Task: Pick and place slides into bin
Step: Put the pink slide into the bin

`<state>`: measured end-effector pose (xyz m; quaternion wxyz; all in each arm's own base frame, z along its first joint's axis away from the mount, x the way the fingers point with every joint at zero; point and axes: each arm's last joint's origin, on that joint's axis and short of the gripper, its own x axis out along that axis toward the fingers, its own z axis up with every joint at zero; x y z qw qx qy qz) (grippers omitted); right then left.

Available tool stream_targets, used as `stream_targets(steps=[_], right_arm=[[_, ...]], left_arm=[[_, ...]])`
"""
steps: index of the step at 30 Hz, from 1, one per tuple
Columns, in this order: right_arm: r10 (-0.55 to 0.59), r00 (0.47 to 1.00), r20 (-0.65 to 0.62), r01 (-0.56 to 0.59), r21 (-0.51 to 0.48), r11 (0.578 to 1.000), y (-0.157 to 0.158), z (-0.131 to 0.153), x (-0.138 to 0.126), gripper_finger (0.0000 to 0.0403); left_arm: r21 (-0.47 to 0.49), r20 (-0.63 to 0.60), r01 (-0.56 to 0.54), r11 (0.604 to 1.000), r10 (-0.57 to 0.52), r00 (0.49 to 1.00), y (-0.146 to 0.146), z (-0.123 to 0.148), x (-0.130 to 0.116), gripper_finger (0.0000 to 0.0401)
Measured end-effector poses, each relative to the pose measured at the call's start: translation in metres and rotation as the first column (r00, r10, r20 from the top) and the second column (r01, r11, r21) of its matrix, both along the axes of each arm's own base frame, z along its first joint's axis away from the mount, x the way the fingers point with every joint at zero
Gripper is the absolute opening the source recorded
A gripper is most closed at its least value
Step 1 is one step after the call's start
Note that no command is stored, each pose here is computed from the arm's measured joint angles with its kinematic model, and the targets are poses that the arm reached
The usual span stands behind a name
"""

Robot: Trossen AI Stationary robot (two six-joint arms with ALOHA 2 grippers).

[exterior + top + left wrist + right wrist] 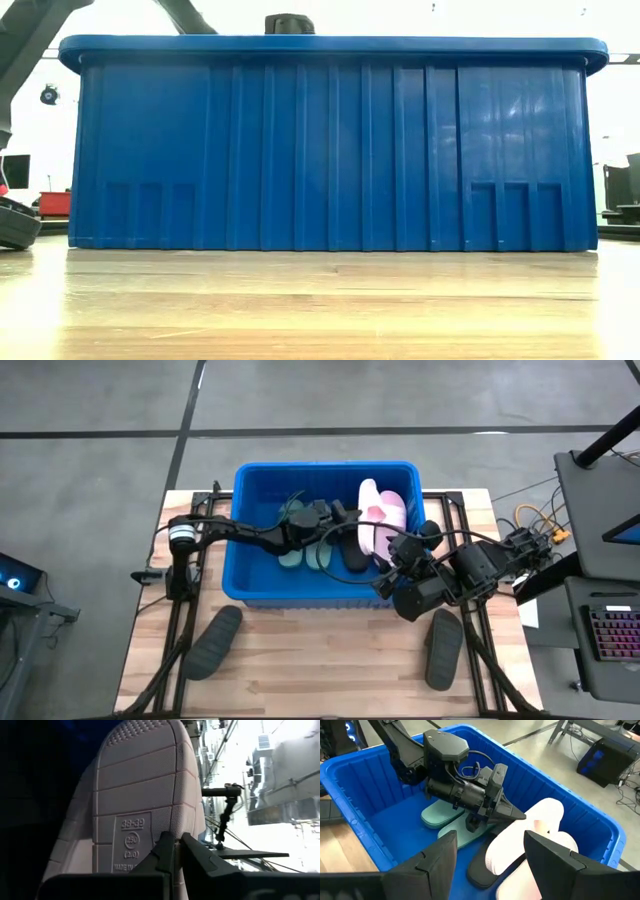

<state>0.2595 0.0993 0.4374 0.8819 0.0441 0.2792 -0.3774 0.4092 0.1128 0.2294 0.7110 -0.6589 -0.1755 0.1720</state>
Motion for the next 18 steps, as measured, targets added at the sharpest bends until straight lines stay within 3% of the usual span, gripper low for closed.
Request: stream_targets(steps=[18], right_arm=[[0.001,1.0,0.0,-0.001,0.002,1.0,0.0,0.0,0.0,0.0219]], left_arm=[[0.011,-0.196,-0.01,1.0,0.012,0.981,0.002,-0.019,-0.001,0.0]])
